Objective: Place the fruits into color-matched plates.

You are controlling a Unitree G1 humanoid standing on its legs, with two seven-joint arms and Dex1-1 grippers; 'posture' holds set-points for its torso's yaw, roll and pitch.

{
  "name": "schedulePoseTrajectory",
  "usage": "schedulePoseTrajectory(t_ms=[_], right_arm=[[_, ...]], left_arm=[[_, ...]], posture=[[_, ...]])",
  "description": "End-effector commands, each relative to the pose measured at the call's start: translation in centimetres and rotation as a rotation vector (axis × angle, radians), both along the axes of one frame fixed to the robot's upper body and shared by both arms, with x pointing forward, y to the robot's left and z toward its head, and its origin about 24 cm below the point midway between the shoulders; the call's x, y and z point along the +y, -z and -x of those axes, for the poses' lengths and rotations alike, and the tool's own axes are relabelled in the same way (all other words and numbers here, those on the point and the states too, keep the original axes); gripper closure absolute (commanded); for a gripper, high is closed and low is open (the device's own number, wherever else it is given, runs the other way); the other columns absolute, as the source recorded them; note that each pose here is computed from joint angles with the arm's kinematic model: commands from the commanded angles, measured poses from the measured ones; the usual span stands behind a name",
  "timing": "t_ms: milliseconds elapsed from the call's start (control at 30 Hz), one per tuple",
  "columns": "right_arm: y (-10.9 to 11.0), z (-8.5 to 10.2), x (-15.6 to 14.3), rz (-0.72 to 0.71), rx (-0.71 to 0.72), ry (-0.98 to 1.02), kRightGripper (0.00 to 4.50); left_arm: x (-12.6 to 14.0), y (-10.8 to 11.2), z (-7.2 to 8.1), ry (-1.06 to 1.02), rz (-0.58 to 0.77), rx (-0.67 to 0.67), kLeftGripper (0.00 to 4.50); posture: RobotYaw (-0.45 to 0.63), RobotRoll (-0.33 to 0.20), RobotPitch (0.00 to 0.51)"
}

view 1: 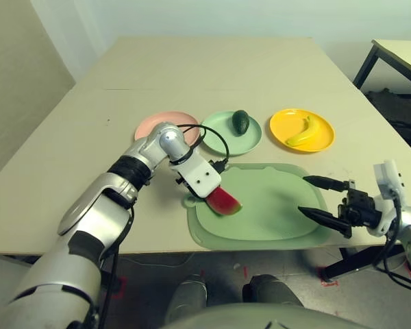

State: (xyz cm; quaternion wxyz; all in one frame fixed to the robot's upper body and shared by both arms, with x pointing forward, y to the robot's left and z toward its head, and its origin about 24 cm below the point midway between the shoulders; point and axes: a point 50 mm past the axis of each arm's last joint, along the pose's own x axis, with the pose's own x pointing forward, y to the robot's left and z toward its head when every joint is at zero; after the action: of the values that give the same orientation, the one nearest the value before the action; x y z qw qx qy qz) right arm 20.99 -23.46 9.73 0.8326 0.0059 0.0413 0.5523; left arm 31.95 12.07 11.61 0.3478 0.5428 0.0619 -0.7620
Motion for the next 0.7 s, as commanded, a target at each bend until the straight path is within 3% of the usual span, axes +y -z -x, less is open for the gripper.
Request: schedulePoseTrajectory(t_ms=[33, 333, 700], right_arm=[[0.0, 0.2, 0.2, 0.006, 0.004, -0.020, 0.00], [-0.4, 0.0, 0.5, 0.011, -0.055, -0.017, 0.00], [-0.4, -1.0, 2.9, -0.012, -0.195, 0.057, 0.00]], left_arm=[[0.0, 0.4, 0.3, 0.000, -0.014, 0.020, 2.59], [0.9, -2.1, -0.7, -0.142, 0.089, 0.035, 2.59], [10.2, -4.9, -2.7, -0.547, 0.070, -0.115, 2.59]], posture=[[-0.07, 0.000, 0.013], [-0.07, 0.000, 0.012], [-0.05, 0.000, 0.016]])
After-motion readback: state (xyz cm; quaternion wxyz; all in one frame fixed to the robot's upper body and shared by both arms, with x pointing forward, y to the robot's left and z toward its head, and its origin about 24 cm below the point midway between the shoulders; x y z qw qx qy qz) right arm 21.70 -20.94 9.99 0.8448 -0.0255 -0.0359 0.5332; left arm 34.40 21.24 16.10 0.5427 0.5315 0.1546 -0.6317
